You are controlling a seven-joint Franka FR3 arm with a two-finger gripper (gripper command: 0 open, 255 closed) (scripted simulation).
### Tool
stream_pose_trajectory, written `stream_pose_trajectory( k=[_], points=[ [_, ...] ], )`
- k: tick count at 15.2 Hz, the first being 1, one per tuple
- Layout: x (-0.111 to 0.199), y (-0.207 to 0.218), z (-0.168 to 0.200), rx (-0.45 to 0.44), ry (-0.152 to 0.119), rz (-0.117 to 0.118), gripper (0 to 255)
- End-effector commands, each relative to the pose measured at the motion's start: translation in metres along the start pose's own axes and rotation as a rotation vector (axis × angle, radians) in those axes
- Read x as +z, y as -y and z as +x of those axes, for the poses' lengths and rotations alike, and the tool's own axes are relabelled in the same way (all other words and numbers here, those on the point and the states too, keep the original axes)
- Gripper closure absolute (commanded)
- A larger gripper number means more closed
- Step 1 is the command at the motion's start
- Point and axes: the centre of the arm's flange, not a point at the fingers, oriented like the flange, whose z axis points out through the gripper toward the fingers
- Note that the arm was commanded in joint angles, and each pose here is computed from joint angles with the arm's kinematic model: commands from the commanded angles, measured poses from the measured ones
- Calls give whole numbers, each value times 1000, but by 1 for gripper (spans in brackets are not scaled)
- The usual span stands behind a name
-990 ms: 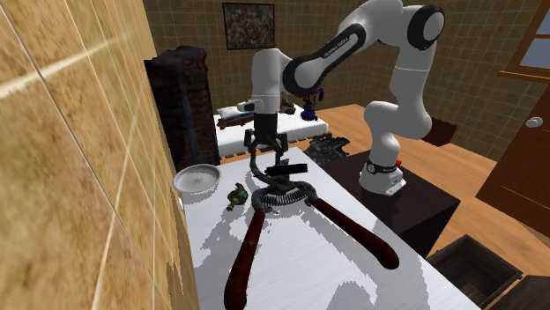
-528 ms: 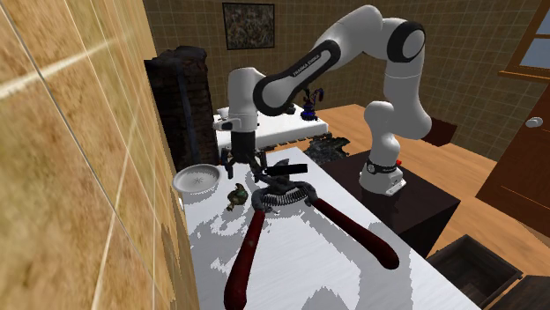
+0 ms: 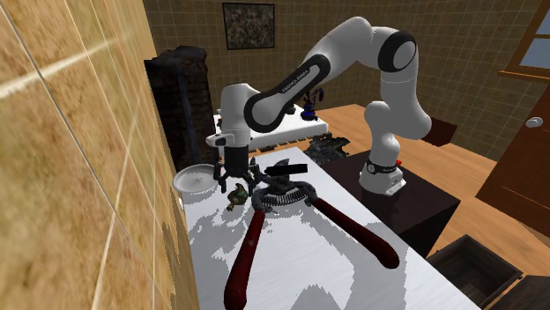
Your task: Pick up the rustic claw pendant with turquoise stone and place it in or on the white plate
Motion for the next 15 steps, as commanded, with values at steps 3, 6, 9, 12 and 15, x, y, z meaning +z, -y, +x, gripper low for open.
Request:
stream_pose_trajectory(
  k=[3,6,9,12,15],
  points=[
    [15,0,0,0,0,0,0],
    [15,0,0,0,0,0,0],
    [15,0,0,0,0,0,0],
    [13,2,1,0,0,0,255],
    [11,1,1,0,0,0,255]
  ],
)
